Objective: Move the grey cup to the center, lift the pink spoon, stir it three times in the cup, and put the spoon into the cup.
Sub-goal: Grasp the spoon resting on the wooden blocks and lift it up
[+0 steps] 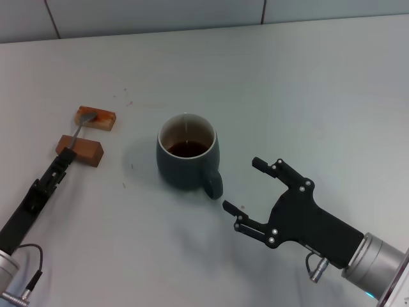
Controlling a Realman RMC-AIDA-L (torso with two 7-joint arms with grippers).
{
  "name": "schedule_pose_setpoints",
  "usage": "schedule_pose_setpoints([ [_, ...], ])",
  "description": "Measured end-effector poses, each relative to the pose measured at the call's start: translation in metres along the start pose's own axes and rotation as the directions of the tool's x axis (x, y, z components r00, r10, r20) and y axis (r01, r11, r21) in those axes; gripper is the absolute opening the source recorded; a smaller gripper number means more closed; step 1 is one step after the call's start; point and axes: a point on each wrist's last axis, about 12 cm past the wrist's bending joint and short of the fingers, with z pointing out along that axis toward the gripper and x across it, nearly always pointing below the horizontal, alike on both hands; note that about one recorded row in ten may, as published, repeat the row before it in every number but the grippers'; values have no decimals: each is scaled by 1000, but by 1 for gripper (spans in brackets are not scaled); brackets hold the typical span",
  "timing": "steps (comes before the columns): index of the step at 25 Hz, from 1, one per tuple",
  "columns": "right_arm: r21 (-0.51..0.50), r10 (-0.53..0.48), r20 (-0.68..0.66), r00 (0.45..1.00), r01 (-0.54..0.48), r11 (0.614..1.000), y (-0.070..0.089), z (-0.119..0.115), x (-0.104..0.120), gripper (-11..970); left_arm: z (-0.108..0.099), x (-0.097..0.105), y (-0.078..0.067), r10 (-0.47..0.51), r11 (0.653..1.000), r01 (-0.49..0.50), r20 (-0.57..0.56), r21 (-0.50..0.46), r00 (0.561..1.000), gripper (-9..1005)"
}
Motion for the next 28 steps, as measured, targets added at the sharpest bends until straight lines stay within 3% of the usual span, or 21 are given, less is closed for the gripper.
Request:
schedule_pose_setpoints([
  [20,-6,-5,-15,1000,5,1000,-2,2,1,831,10,-2,0,-33,999,33,-10,-12,999,782],
  [24,-6,-6,-16,1000,6,1000,-2,2,2,831,11,-3,0,-43,999,42,-6,-17,999,630],
  [28,-6,-8,-16,1000,7,1000,-2,2,2,832,11,-3,1,-47,999,47,-5,-23,999,617],
])
